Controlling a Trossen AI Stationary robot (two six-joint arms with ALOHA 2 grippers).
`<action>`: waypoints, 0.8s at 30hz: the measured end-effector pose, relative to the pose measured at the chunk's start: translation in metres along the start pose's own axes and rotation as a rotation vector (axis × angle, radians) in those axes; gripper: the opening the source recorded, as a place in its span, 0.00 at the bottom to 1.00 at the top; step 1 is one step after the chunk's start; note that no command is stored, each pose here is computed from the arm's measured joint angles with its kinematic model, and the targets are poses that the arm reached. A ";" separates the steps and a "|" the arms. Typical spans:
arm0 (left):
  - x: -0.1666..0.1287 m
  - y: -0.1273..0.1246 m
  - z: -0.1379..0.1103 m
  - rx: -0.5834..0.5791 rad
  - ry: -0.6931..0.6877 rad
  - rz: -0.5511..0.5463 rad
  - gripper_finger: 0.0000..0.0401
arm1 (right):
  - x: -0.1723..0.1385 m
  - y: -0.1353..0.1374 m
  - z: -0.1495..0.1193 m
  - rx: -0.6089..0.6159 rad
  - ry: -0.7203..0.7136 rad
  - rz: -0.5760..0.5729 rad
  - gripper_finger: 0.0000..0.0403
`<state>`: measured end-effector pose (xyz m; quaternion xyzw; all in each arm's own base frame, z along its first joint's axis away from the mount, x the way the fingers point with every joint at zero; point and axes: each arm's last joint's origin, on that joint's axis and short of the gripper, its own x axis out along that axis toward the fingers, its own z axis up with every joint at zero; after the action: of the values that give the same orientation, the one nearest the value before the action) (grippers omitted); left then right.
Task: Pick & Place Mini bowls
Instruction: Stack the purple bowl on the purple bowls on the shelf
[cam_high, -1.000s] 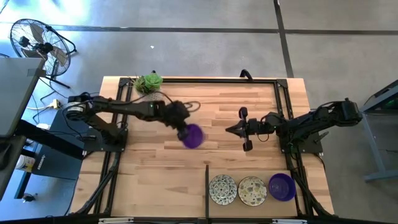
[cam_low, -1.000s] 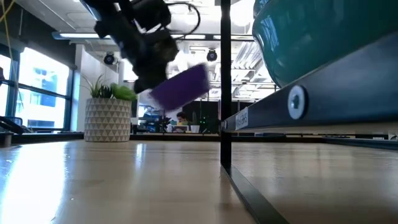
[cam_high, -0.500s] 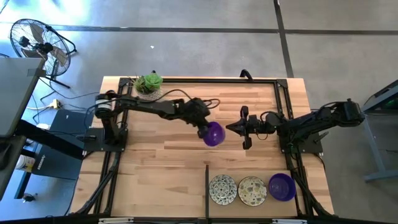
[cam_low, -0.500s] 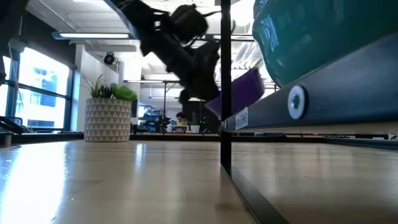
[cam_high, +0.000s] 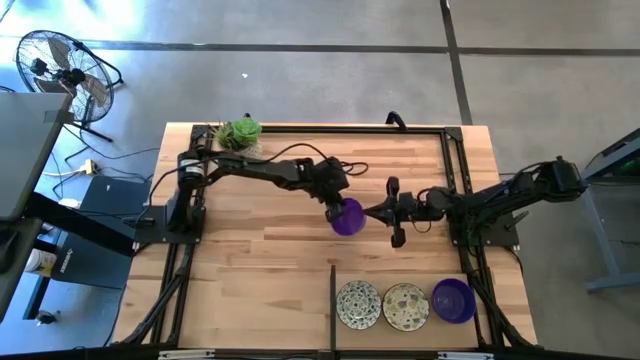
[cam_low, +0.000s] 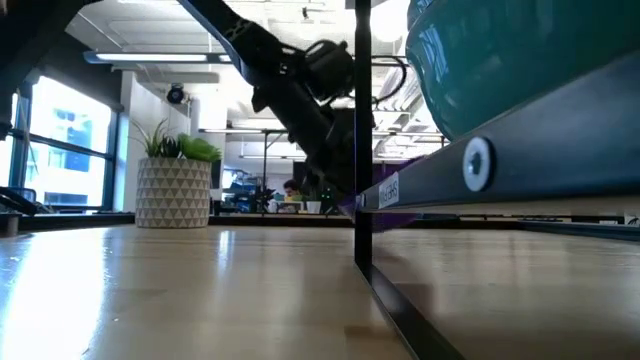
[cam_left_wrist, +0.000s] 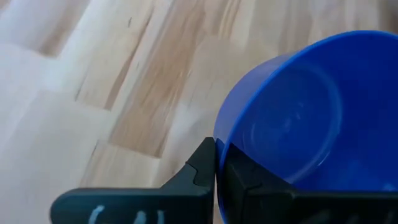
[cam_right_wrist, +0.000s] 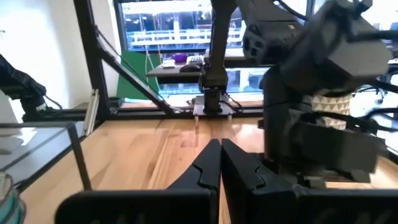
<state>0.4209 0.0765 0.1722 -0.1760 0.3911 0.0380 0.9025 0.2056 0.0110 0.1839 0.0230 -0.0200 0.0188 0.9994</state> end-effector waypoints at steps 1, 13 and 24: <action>0.003 0.001 -0.002 -0.002 0.010 0.001 0.00 | 0.000 0.000 -0.001 0.000 0.007 0.002 0.00; 0.004 0.006 -0.004 0.043 0.044 -0.069 0.22 | 0.000 0.000 -0.007 0.024 0.068 -0.031 0.00; -0.051 -0.003 0.005 0.181 -0.091 -0.015 0.18 | 0.000 -0.001 -0.014 0.190 0.161 -0.051 0.00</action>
<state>0.3898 0.0791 0.2127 -0.0946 0.3504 0.0037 0.9318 0.2062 0.0107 0.1695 0.1166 0.0626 -0.0031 0.9912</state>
